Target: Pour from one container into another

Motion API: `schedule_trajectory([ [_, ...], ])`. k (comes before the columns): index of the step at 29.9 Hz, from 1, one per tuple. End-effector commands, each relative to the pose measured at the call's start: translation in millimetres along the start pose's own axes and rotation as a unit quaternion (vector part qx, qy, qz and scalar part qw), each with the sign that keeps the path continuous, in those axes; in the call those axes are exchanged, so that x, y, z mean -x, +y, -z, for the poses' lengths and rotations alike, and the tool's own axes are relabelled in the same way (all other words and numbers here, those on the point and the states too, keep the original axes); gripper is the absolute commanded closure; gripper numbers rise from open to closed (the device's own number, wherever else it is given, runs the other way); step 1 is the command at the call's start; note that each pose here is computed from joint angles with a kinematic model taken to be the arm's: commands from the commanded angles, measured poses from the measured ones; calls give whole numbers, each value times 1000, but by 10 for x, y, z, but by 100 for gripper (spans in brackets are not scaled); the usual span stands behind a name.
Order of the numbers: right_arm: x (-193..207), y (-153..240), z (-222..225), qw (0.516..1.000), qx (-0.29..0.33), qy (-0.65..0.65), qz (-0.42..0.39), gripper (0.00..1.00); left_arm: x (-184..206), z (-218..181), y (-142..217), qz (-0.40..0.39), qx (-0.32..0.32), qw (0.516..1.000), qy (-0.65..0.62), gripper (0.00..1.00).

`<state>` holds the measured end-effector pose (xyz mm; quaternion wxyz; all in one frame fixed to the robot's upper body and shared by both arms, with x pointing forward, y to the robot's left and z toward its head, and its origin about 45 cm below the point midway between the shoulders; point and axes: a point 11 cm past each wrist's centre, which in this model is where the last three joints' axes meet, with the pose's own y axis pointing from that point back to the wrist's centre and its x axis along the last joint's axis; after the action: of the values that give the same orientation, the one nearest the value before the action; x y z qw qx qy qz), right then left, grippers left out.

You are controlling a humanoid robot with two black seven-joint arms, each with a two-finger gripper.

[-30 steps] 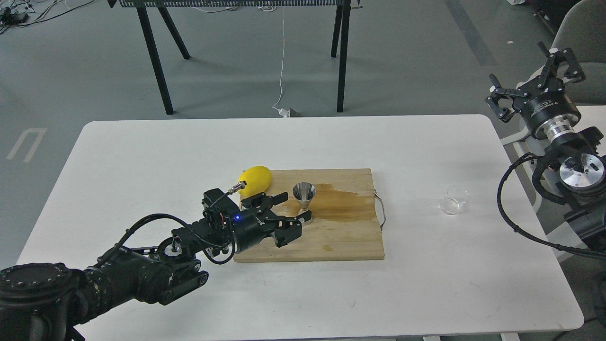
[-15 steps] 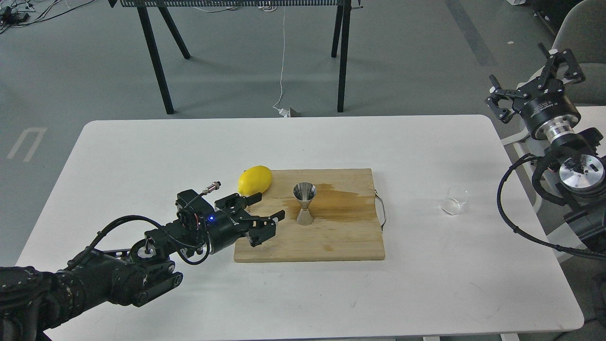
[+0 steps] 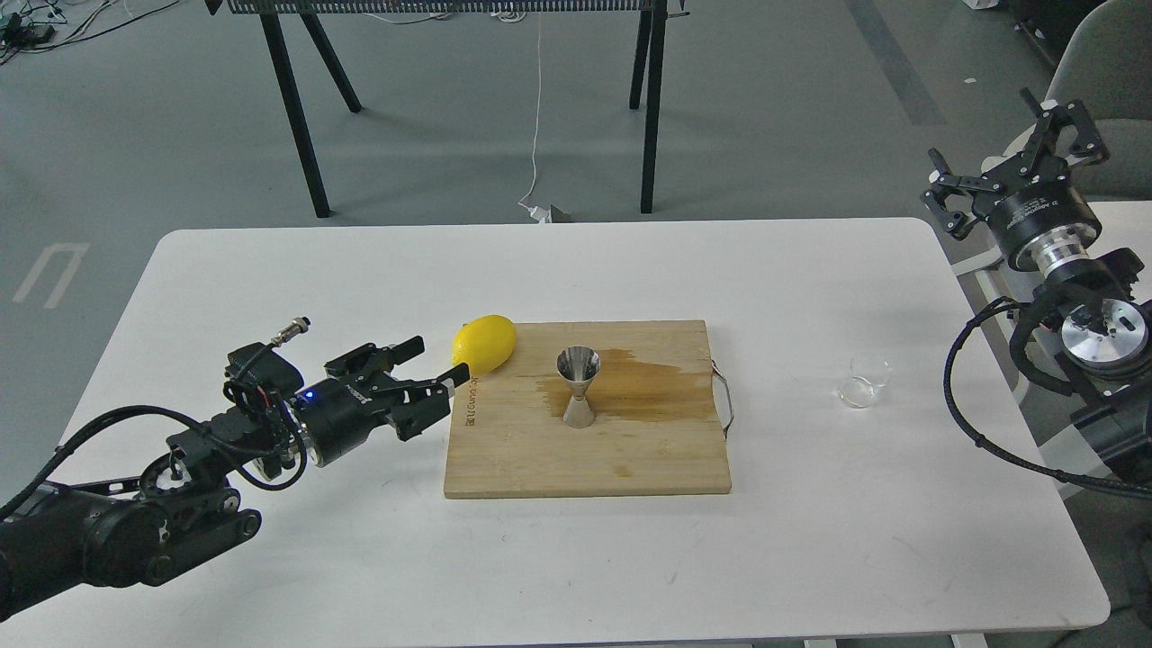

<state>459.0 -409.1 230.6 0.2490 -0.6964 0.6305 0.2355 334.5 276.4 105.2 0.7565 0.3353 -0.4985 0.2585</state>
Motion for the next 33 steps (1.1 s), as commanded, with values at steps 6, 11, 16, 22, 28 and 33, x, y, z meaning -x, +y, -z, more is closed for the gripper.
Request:
schedule_trajectory([
  [6, 29, -3, -61, 1000, 9, 4, 5, 0, -711, 386, 52, -127, -74, 988, 53, 14],
  [11, 66, -15, -106, 1000, 16, 8, 11, 0, -1340, 597, 94, -246, -108, 958, 100, 12],
  [16, 201, -51, -97, 999, 18, 7, 32, 0, -1736, 663, 66, -277, -100, 944, 151, 12],
  [22, 275, -46, -176, 998, 37, 3, 45, 0, -1809, 607, -50, -200, -51, 944, 256, 11],
  [28, 327, -58, -189, 997, 63, -6, 52, 0, -1944, 649, -17, -138, 1, 909, 393, 10],
  [33, 287, -13, -14, 996, 45, -61, 48, 0, -1952, 828, 187, -109, 10, 879, 464, 10],
])
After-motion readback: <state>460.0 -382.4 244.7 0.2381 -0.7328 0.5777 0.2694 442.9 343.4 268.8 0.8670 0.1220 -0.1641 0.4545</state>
